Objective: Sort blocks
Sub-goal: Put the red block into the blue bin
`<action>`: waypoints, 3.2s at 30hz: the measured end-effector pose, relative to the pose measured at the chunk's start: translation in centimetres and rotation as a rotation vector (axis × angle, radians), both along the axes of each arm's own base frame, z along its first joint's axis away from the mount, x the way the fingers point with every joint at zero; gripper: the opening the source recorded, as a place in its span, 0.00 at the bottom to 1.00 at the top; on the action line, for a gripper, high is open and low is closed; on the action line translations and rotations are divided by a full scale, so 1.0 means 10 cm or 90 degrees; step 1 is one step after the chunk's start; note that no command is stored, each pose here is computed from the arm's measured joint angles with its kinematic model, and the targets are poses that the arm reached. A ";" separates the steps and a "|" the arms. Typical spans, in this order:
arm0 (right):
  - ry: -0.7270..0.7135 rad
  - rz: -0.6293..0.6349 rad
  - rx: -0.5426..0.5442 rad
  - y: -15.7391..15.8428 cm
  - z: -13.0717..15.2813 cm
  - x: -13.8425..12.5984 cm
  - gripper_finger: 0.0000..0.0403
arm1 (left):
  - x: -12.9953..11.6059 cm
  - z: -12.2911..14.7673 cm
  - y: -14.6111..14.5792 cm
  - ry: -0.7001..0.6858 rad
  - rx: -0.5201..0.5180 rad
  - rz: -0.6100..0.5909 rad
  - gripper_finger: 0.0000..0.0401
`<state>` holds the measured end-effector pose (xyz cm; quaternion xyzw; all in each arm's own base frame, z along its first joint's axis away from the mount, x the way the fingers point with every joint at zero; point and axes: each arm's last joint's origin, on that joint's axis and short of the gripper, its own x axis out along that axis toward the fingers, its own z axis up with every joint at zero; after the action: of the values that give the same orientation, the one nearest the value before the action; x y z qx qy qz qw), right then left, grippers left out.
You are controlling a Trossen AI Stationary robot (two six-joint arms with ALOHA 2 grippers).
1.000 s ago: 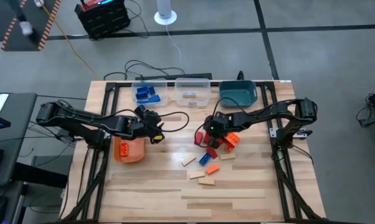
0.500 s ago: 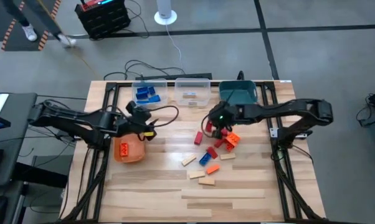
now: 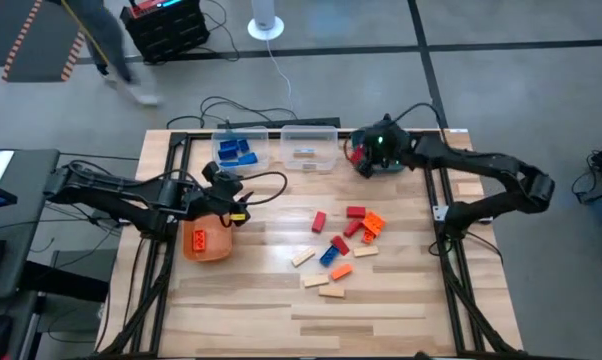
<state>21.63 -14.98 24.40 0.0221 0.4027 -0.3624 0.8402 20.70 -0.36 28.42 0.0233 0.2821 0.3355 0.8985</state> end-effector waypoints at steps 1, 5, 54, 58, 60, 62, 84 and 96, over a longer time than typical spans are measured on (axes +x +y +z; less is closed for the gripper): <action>0.007 -0.018 0.005 -0.07 -0.03 -0.03 0.15 | 0.00 0.00 0.00 0.005 0.004 -0.003 0.60; 0.026 -0.067 0.029 -0.27 -0.14 -0.12 0.15 | 0.00 0.00 0.00 0.015 0.013 -0.011 0.60; 0.039 0.272 0.161 1.22 -0.37 0.21 0.43 | -0.02 -0.03 0.00 0.017 -0.018 -0.008 0.60; 0.054 0.317 0.169 1.29 -0.48 0.31 0.49 | -0.02 -0.03 0.00 0.013 -0.023 -0.005 0.60; 0.076 0.317 0.174 1.27 -0.57 0.36 0.53 | -0.02 -0.04 0.00 0.011 -0.023 -0.004 0.60; 0.100 0.311 0.179 1.23 -0.67 0.39 0.56 | -0.02 -0.05 0.00 0.015 -0.023 -0.004 0.60; 0.180 0.294 0.186 1.00 -1.04 0.49 0.60 | -0.03 -0.07 0.00 0.028 -0.024 -0.007 0.60; 0.203 0.303 0.178 0.95 -1.08 0.60 0.39 | -0.03 -0.07 0.00 0.031 -0.023 -0.006 0.60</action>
<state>27.61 -5.52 13.57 -0.0146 0.5690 -0.0954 0.8167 20.37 -0.39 27.71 0.0165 0.3098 0.3252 0.8933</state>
